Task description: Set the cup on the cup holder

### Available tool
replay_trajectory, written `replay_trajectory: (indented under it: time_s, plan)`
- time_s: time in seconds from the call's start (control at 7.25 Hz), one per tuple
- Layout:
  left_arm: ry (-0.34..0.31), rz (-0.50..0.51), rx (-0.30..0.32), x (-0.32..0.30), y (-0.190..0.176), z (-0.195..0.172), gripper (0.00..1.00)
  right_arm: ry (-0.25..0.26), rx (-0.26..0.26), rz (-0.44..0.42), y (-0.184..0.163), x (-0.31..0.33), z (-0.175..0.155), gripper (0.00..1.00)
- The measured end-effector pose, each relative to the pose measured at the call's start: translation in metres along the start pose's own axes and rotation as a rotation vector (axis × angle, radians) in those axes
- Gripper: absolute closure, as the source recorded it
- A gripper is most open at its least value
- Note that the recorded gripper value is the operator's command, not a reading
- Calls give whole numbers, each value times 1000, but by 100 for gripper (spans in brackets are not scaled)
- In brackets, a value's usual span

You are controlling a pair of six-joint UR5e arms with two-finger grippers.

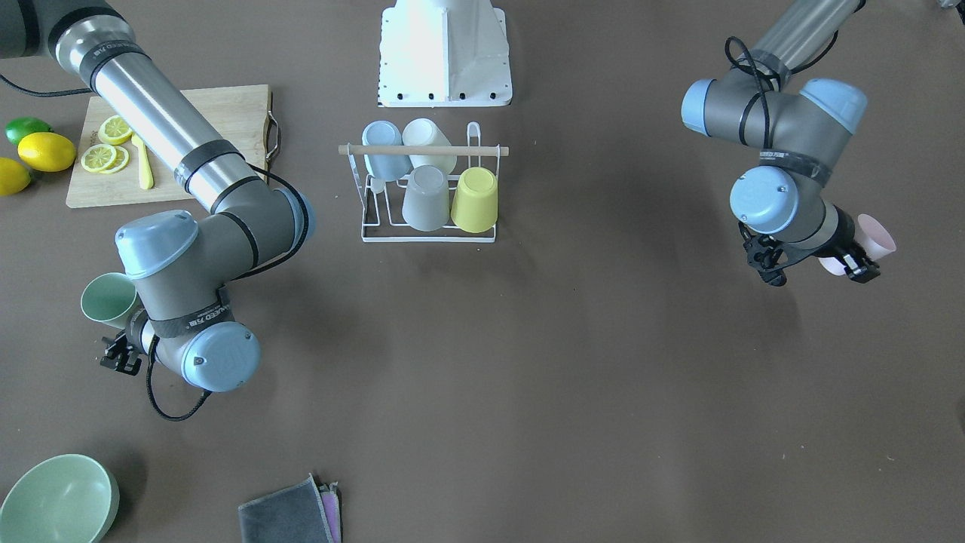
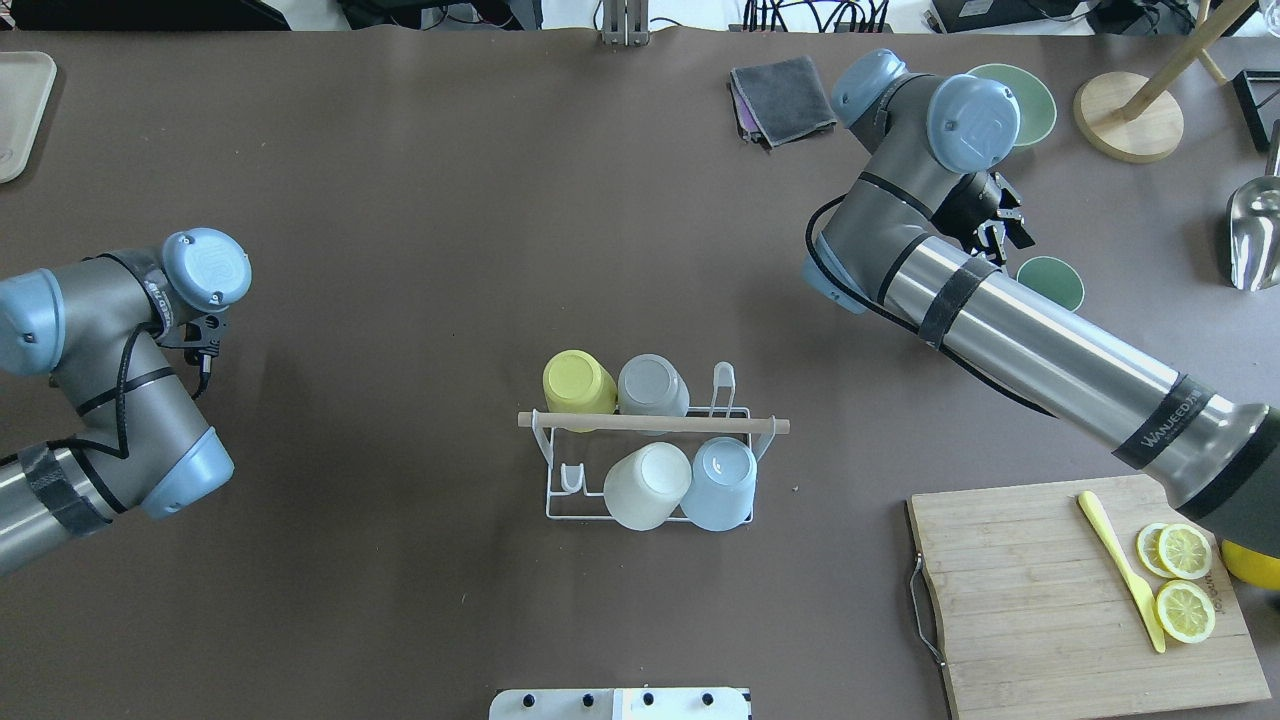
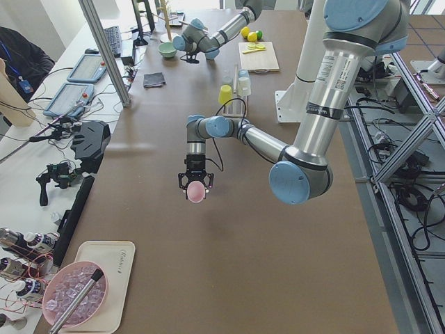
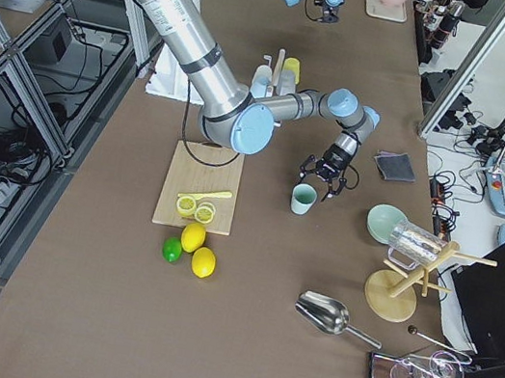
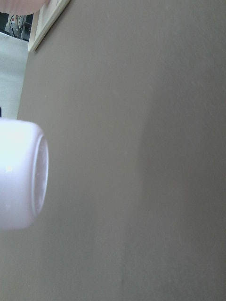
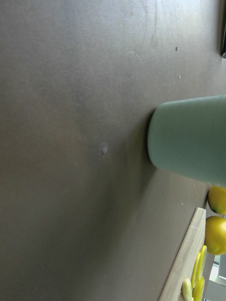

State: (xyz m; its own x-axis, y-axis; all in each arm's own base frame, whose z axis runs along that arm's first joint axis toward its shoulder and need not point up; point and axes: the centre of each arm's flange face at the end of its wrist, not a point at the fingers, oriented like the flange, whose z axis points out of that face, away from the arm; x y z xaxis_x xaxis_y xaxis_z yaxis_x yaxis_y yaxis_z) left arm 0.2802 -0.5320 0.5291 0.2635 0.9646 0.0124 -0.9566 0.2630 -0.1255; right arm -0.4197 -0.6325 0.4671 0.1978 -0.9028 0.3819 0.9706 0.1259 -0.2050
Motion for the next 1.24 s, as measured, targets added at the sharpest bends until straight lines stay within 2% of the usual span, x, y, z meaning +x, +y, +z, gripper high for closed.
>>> replay_trajectory:
  time_s: [0.28,0.69,0.97,1.24]
  plan:
    - [-14,-88,127,-27,39,-40,45,-15,-19,-3,-5,1,5,0]
    - [-93,-236,305,-47,84,-103,47,-44,-53,-3,-6,2,13,0]
    - [-139,-278,395,-51,97,-116,46,-64,-78,2,-8,2,10,0]
    - [-152,-272,558,-46,93,-111,48,-68,-98,7,-8,3,11,0]
